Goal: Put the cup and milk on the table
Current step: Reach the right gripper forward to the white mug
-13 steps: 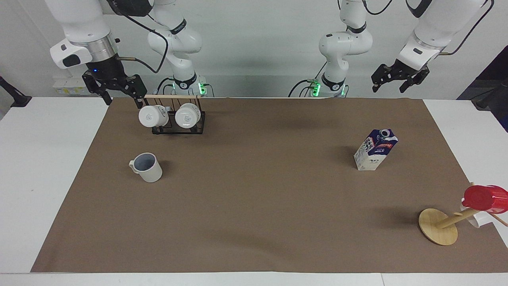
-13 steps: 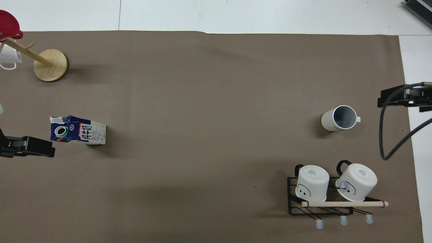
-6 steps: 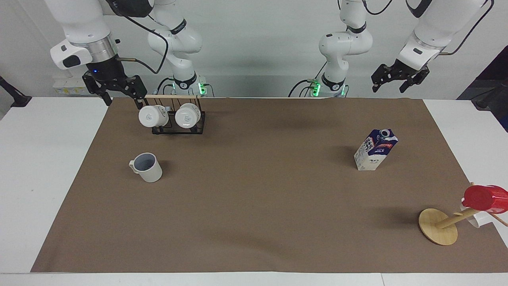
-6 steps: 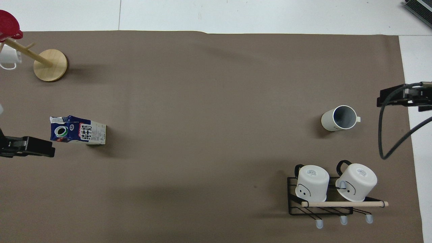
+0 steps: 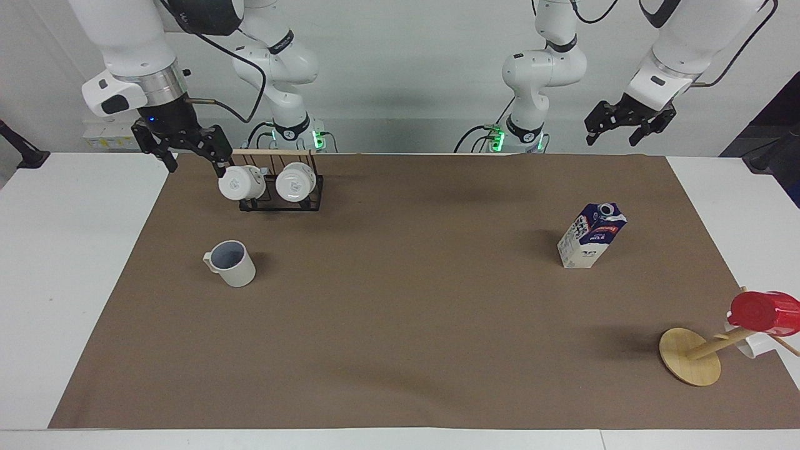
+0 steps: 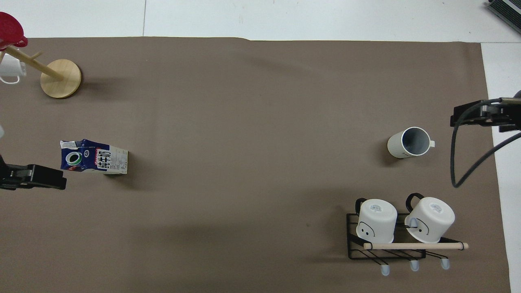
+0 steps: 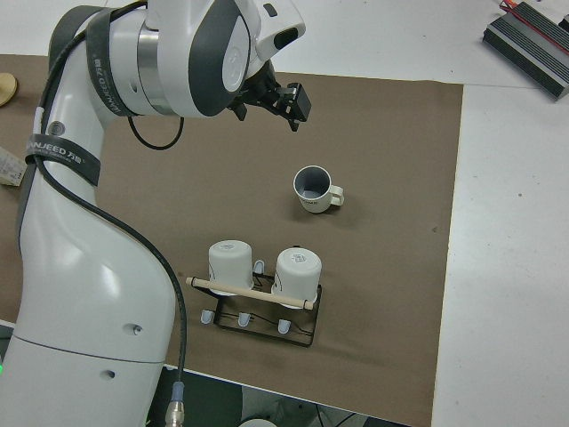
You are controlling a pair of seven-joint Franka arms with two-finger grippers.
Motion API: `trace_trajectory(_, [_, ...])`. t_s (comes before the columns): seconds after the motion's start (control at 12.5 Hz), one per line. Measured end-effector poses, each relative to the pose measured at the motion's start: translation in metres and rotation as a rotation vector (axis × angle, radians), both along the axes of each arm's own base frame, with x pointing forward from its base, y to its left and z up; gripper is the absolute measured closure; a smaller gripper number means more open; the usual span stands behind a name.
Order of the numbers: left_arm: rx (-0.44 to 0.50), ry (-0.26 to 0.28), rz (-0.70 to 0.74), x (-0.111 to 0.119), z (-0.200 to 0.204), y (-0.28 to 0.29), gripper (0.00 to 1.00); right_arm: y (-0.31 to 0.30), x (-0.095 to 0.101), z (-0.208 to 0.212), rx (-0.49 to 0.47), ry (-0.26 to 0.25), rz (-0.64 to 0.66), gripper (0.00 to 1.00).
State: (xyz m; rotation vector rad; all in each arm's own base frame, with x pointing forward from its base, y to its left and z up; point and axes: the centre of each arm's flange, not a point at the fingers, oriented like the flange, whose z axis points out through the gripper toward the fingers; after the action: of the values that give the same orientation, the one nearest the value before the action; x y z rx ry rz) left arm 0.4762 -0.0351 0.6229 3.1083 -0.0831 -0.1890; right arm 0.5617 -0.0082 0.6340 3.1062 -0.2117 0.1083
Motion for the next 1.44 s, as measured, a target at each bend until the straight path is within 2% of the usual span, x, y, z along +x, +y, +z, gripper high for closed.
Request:
trace_trajectory(0.24, [0.000, 0.000, 0.001, 0.000, 0.000, 0.000, 0.00, 0.000, 0.006, -0.018, 0.000, -0.011, 0.001, 0.00])
trace_trajectory(0.48, [0.000, 0.000, 0.001, 0.000, 0.000, 0.000, 0.00, -0.001, 0.009, -0.043, 0.001, 0.010, 0.001, 0.00])
trace_trajectory(0.56, [0.000, 0.000, 0.001, 0.000, 0.000, 0.000, 0.00, -0.001, 0.011, -0.052, 0.001, 0.002, 0.002, 0.00])
trace_trajectory(0.8, [0.000, 0.000, 0.001, 0.000, 0.000, 0.000, 0.00, -0.001, 0.016, -0.098, 0.002, -0.014, 0.006, 0.00])
trace_trajectory(1.12, [0.000, 0.000, 0.001, 0.000, 0.000, 0.000, 0.00, -0.002, 0.013, -0.147, 0.004, 0.025, 0.005, 0.00])
trace_trajectory(1.44, [0.000, 0.000, 0.001, 0.000, 0.000, 0.000, 0.00, -0.003, 0.017, -0.184, 0.007, 0.006, 0.006, 0.00])
